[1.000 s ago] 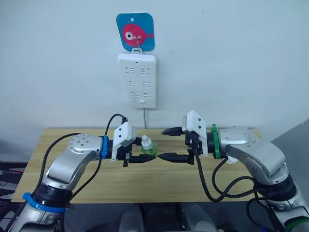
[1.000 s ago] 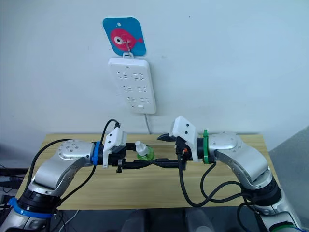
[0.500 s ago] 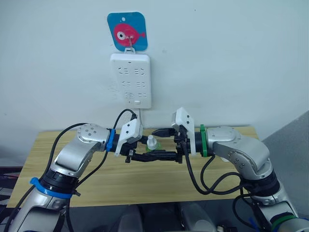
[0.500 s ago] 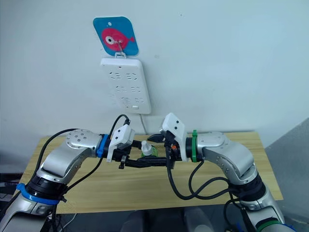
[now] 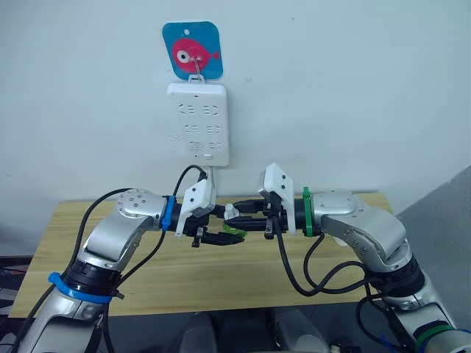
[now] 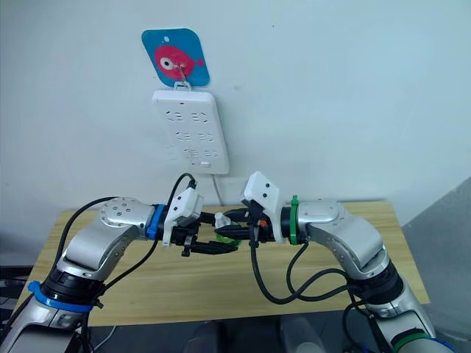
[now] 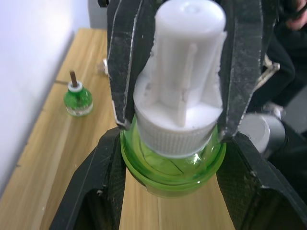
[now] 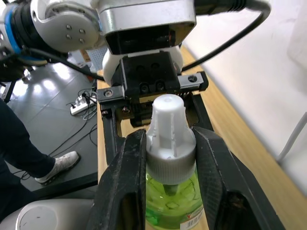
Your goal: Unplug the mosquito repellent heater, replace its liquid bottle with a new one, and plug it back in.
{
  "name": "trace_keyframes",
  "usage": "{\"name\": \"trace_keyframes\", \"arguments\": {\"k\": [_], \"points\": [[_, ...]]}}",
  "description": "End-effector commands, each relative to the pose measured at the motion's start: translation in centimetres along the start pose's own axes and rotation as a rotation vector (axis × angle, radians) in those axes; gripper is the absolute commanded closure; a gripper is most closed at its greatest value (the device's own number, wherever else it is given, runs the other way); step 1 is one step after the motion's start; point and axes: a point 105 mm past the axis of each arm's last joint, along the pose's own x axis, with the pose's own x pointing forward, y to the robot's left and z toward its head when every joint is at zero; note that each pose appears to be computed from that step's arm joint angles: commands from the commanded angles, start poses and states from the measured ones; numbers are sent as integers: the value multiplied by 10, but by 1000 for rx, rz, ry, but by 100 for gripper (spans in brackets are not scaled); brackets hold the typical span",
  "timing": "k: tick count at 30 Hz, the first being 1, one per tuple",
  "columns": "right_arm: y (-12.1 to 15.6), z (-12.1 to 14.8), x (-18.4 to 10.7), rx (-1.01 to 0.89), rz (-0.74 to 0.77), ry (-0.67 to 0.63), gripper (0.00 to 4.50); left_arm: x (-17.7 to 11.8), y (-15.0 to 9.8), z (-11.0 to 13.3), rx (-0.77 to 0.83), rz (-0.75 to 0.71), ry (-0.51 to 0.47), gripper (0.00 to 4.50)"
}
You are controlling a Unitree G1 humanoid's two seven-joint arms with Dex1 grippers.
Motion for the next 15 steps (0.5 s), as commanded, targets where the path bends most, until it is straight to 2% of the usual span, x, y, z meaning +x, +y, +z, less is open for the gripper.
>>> {"name": "trace_keyframes", "arguments": {"k": [1, 4, 9, 15], "points": [[9, 19, -5, -46, 64, -92, 347, -14, 10, 3, 47, 67, -12, 127], [6, 30, -10, -64, 62, -154, 347, -19, 13, 0, 39, 73, 3, 35], [6, 35, -17, -53, 78, -192, 347, -20, 13, 12, -81, 64, -60, 33], [6, 37, -19, -31, 94, -205, 347, -16, 7, 34, -132, 12, -127, 33]]}}
